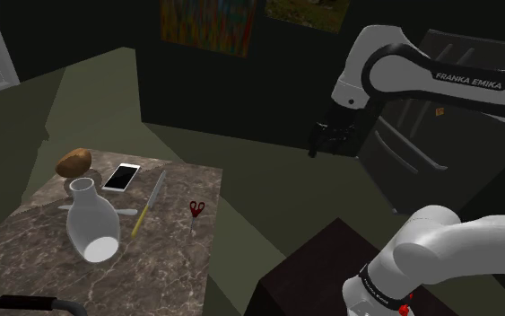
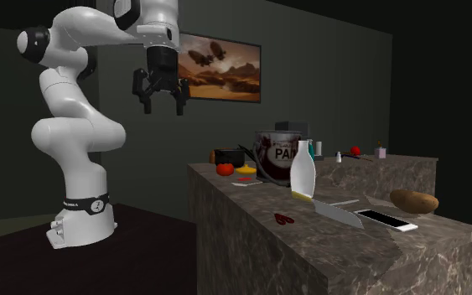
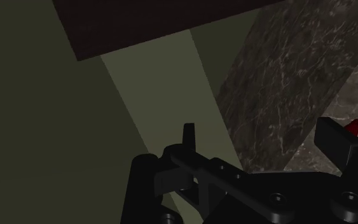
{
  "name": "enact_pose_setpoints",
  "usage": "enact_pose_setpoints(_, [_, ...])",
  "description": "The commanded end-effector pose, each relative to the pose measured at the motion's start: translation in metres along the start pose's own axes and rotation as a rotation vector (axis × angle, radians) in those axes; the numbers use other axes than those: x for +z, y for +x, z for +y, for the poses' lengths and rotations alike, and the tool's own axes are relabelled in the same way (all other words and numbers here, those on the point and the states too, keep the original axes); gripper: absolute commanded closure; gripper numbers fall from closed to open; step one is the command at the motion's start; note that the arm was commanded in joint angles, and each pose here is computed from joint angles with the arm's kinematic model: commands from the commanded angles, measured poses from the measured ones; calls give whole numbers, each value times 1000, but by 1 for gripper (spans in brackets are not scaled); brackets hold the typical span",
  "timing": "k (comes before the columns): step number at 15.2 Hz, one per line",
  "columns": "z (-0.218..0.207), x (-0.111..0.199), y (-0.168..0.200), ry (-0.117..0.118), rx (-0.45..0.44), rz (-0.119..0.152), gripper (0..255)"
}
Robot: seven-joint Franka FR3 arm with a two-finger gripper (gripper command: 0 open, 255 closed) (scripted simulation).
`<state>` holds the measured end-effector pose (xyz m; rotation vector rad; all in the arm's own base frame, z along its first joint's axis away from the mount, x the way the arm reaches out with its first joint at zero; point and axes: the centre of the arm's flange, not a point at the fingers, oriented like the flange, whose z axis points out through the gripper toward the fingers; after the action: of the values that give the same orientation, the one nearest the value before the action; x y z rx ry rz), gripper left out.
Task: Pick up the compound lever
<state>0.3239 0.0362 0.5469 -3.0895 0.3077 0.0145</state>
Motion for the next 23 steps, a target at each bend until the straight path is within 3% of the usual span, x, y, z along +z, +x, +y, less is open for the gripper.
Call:
enact_pose_setpoints(1, [-18,16,7,0,24,-2,0])
enact_pose_setpoints(23, [-221,201,107,-10,262,-29,0])
